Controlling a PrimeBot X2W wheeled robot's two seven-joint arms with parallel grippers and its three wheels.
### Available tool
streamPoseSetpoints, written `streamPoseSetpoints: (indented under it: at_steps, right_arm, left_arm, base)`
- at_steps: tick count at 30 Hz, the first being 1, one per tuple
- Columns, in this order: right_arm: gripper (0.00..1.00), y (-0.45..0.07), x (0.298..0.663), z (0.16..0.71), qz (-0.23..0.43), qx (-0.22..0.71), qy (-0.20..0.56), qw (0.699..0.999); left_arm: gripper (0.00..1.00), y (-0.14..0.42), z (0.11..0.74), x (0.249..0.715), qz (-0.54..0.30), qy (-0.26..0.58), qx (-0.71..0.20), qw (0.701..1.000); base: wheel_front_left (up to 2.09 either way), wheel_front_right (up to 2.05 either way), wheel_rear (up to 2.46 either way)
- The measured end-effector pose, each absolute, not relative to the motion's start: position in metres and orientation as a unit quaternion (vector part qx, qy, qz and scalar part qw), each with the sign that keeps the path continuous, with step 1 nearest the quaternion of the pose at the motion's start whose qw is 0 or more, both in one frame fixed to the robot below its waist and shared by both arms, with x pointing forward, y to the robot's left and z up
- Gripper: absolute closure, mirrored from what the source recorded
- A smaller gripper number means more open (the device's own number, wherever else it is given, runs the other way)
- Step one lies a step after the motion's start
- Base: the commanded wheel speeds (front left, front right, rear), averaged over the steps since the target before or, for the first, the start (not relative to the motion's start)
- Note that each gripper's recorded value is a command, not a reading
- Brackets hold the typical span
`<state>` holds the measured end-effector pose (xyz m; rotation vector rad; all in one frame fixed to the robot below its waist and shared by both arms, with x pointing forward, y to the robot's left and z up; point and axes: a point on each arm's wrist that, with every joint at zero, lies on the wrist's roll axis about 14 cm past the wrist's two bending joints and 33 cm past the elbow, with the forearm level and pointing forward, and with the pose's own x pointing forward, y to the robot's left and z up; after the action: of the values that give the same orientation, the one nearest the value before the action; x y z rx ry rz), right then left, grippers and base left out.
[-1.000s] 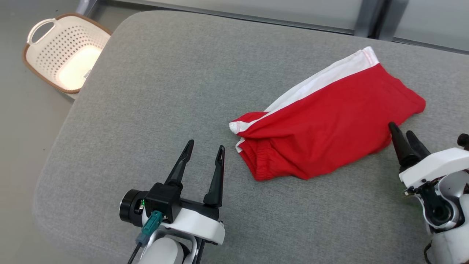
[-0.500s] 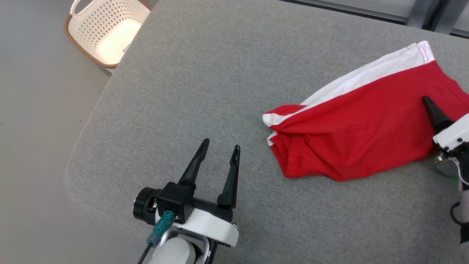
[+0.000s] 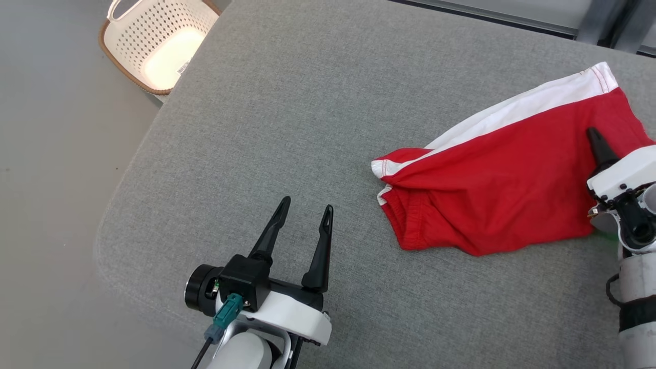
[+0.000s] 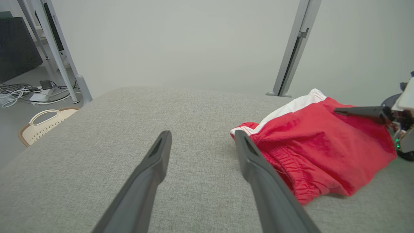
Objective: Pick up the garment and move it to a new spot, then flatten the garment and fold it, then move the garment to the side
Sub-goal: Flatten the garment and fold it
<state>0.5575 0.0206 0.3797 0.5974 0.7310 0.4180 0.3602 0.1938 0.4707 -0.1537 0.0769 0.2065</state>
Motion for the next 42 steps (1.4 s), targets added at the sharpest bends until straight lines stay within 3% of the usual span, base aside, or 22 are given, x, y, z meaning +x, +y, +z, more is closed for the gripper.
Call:
streamPoseSetpoints:
  at_steps: [8, 16, 25, 34, 42]
  right_arm:
    - [1.0, -0.015, 0.551, 0.398, 0.159, 0.329, 0.289, 0.885]
    - [1.0, -0.116, 0.531, 0.41, 0.037, 0.368, 0.201, 0.907]
    - [1.0, -0.167, 0.489, 0.399, -0.035, 0.366, 0.192, 0.91]
    - [1.0, -0.12, 0.503, 0.444, 0.044, 0.384, 0.143, 0.911]
    - [1.0, -0.05, 0.481, 0.472, 0.157, 0.394, 0.144, 0.894]
  left_arm:
    - [0.0, 0.184, 0.475, 0.368, 0.077, 0.028, -0.073, 0.994]
    - [0.0, 0.167, 0.481, 0.379, 0.039, 0.014, -0.07, 0.997]
    - [0.0, 0.143, 0.482, 0.385, -0.005, 0.011, -0.07, 0.997]
    - [0.0, 0.139, 0.487, 0.384, -0.017, 0.004, -0.068, 0.998]
    - [0.0, 0.152, 0.486, 0.367, 0.004, 0.006, -0.068, 0.998]
  base:
    - [0.0, 0.0, 0.0]
    - [0.0, 0.0, 0.0]
    - [0.0, 0.0, 0.0]
    - [0.0, 0.0, 0.0]
    - [0.0, 0.0, 0.0]
